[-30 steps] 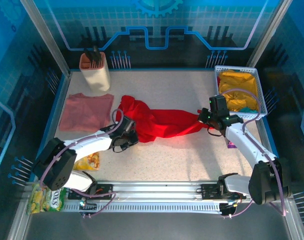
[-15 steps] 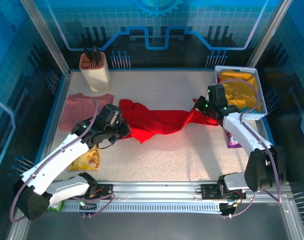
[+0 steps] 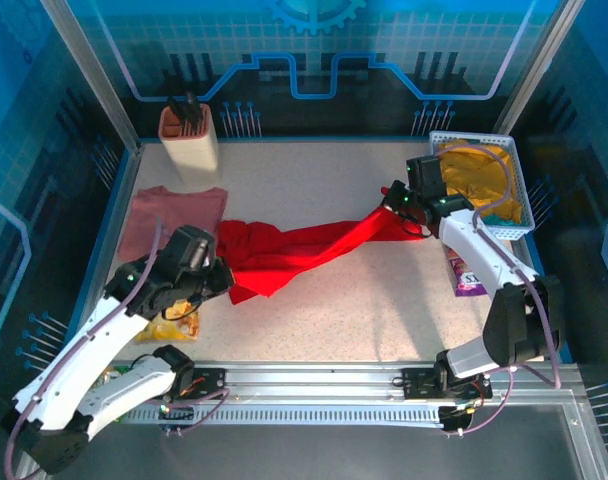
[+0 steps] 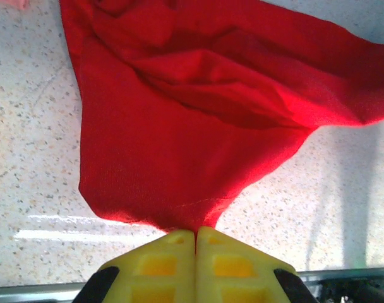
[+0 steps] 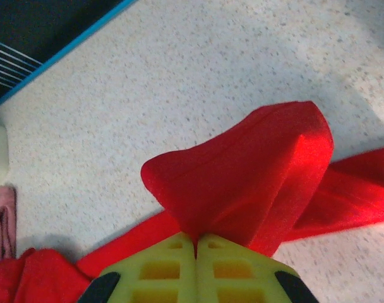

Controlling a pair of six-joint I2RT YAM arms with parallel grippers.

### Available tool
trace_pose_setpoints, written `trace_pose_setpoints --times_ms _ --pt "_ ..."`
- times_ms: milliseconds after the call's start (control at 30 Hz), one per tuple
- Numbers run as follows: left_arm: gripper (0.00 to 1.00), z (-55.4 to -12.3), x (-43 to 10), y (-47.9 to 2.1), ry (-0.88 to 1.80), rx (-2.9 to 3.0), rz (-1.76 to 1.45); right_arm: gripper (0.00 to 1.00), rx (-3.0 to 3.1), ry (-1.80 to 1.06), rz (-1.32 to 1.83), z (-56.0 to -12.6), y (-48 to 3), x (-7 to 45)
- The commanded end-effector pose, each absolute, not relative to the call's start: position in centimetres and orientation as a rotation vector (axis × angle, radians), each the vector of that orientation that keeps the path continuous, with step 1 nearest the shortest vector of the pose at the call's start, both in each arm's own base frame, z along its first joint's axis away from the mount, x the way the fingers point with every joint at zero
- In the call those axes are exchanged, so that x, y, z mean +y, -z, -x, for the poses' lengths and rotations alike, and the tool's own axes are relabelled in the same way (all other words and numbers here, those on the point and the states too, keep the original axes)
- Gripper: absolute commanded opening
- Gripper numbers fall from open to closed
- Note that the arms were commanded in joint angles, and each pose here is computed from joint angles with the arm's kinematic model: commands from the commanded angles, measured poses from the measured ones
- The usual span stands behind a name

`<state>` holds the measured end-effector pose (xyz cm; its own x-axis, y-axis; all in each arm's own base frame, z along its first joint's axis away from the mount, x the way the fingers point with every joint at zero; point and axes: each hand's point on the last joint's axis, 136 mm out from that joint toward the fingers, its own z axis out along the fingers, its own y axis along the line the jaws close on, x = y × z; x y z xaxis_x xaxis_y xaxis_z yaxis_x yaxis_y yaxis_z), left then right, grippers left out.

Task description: Fold and stack the t-shirts

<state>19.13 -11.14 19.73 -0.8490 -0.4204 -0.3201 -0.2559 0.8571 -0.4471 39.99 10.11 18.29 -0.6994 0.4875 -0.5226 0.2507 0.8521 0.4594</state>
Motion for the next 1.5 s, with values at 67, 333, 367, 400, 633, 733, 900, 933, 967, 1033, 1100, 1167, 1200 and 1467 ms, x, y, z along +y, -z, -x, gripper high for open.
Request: trace_pose_setpoints --times_ms 67,333,367,400,633,733,900,933,967,1033,1100,1167,1200,1467 --pt "0.0 -22.5 -11.9 -22.2 0.669 2.576 0.366 0.03 2.608 -0.376 -0.519 -34.3 -17.0 10.4" --pt "0.0 -26.0 -10.6 -20.5 0.61 2.595 0.354 0.11 2.802 -0.294 -0.469 -28.3 -15.0 11.5" --pt "0.0 -26.4 -10.4 -20.2 0.606 2.593 0.361 0.12 2.798 -0.283 -0.465 -28.7 -15.0 11.4" --pt "0.0 -26.8 -10.2 -20.0 0.601 2.591 0.366 0.12 2.797 -0.279 -0.464 -29.5 -15.0 11.6" --pt "0.0 -28.6 -9.4 -19.5 0.556 2.56 0.395 0.23 2.89 -0.324 -0.372 -38.9 -12.7 15.2" --pt "0.0 -28.6 -9.2 -19.0 0.556 2.54 0.426 0.61 2.916 -0.372 -0.323 -42.1 -11.5 16.7" --pt "0.0 -28.4 -8.8 -18.2 0.541 2.55 0.451 0.91 2.823 -0.439 -0.351 -43.8 -13.1 15.5" --pt "0.0 -28.4 -8.8 -18.2 0.538 2.55 0.448 0.89 2.811 -0.423 -0.366 -43.5 -13.3 14.6" --pt "0.0 -28.4 -8.8 -18.3 0.539 2.553 0.444 0.86 2.795 -0.414 -0.383 -43.1 -13.4 13.7" --pt "0.0 -28.4 -8.9 -18.5 0.54 2.56 0.426 0.77 2.773 -0.417 -0.422 -42.1 -12.9 11.9" --pt "0.0 -28.4 -8.9 -18.8 0.541 2.562 0.405 0.7 2.777 -0.43 -0.49 -40.8 -11.7 10.2" --pt "0.0 -28.3 -8.9 -18.7 0.537 2.564 0.396 0.65 2.78 -0.457 -0.548 -39.8 -10.6 9.2" --pt "0.0 -28.3 -8.9 -18.6 0.539 2.566 0.396 0.63 2.771 -0.474 -0.57 -39.5 -10.1 8.9" --pt "0.0 -28.4 -9.6 -18.2 0.589 2.581 0.389 0.51 2.758 -0.611 -0.698 -39.4 -6.8 9.4"
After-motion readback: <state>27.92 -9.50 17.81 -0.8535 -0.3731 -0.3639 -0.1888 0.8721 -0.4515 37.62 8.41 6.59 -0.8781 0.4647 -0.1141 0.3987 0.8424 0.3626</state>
